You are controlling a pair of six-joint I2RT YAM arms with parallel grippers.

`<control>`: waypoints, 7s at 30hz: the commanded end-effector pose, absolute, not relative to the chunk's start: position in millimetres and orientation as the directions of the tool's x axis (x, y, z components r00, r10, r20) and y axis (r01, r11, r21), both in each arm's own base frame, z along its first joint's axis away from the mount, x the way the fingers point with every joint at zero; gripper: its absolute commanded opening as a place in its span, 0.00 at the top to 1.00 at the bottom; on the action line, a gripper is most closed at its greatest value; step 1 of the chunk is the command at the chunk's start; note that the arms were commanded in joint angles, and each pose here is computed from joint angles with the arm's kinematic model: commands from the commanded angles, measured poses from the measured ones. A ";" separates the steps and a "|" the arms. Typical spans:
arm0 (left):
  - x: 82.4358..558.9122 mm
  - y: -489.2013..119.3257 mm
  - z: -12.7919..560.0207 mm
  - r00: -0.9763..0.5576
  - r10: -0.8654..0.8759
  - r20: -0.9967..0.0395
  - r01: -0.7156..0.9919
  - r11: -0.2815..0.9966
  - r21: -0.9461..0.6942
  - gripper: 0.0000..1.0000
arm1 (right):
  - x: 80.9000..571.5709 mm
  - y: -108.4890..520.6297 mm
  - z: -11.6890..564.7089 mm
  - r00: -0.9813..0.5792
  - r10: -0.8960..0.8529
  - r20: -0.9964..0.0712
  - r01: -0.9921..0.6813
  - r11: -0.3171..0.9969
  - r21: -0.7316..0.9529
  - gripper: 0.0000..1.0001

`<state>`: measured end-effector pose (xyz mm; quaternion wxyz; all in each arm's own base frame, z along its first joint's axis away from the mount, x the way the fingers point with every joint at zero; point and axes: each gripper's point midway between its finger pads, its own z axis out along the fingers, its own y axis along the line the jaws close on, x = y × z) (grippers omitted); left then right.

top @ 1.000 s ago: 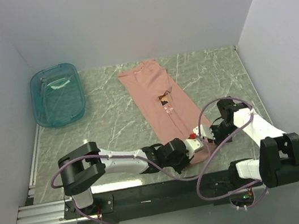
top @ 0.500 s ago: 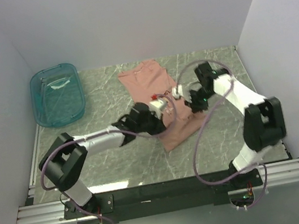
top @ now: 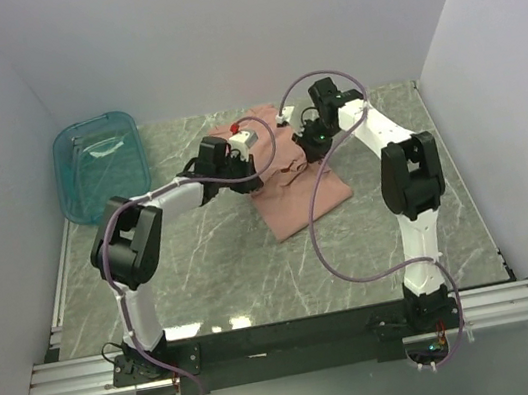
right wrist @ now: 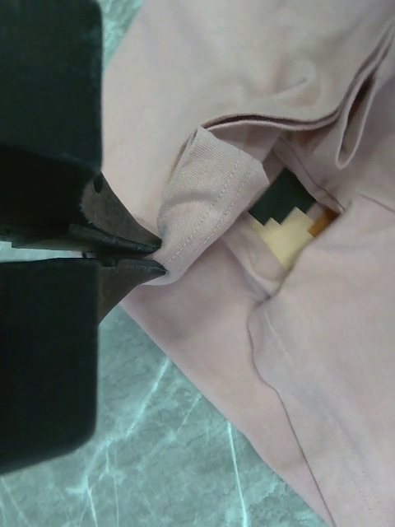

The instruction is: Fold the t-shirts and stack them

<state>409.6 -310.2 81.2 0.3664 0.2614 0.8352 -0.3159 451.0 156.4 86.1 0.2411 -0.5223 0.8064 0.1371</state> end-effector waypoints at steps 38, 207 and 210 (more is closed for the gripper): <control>476.1 -259.2 200.9 -0.377 0.096 -0.921 0.557 0.818 -0.143 0.18 | 523.5 163.3 174.4 -0.497 -0.412 -0.764 -0.679 0.732 0.047 0.41; 455.8 -270.7 185.3 -0.508 0.015 -0.861 0.625 0.695 -0.356 0.52 | 513.0 144.0 170.2 -0.511 -0.407 -0.757 -0.662 0.749 0.044 0.58; 449.6 -288.5 173.9 -0.550 0.038 -0.834 0.653 0.642 -0.401 0.73 | 483.2 178.6 164.6 -0.505 -0.435 -0.745 -0.799 0.562 0.213 0.74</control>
